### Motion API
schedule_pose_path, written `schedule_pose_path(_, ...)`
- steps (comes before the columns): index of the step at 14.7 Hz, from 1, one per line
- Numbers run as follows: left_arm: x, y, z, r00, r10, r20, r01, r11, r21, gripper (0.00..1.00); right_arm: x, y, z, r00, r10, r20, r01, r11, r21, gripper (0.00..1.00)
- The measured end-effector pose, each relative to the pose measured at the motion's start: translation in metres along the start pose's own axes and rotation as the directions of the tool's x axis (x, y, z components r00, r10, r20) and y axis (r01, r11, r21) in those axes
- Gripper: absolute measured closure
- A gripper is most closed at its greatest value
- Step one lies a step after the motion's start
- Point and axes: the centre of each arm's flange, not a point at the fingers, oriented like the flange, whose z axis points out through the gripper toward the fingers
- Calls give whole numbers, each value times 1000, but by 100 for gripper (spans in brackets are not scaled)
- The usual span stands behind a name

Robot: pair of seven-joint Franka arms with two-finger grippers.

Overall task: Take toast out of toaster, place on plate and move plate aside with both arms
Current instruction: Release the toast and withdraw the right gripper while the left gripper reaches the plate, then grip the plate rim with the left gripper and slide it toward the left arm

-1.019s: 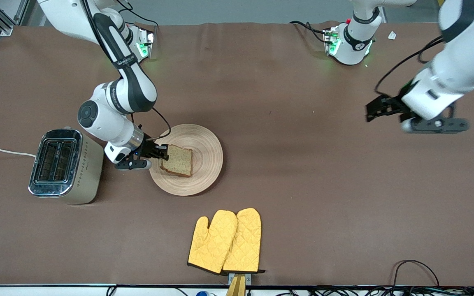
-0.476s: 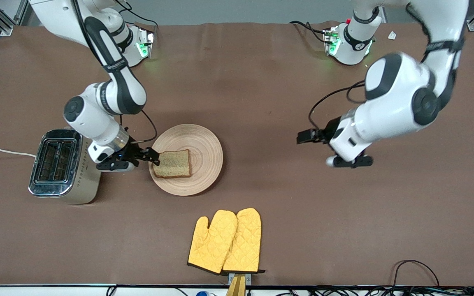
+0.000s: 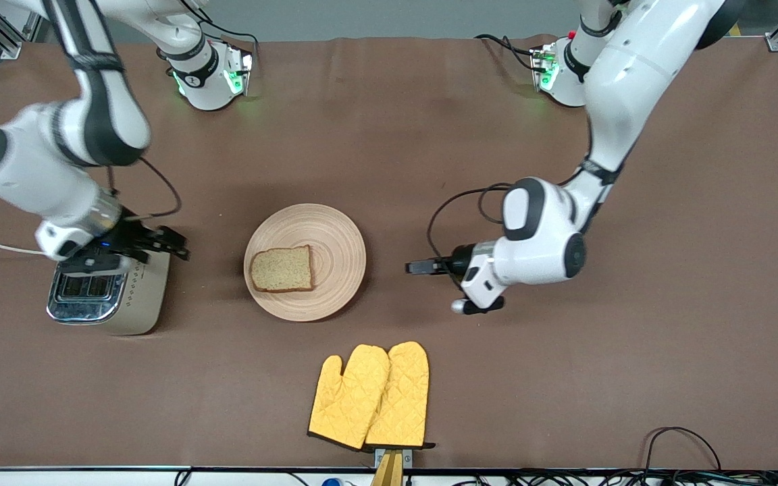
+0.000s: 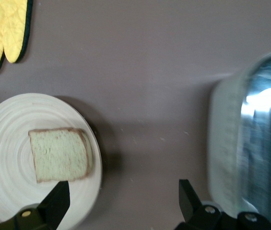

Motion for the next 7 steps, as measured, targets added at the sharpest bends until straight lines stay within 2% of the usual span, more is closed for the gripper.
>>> schedule_pose_path(1,-3,5,24,1000,1,-12,-1,1000,-18,0,3,11,-37,999,7,33,-7,1000,-7,0)
schedule_pose_path(3,-13,17,68,999,11,-37,-13,999,-46,0,2,26,-106,996,2,84,3,998,-62,0)
schedule_pose_path(5,-25,24,106,998,15,-57,-18,998,-62,0,-3,23,-159,994,-8,112,21,993,-112,0)
schedule_pose_path(7,-34,25,134,997,19,-79,-24,998,-62,0,-6,17,-184,993,-15,119,30,992,-123,0)
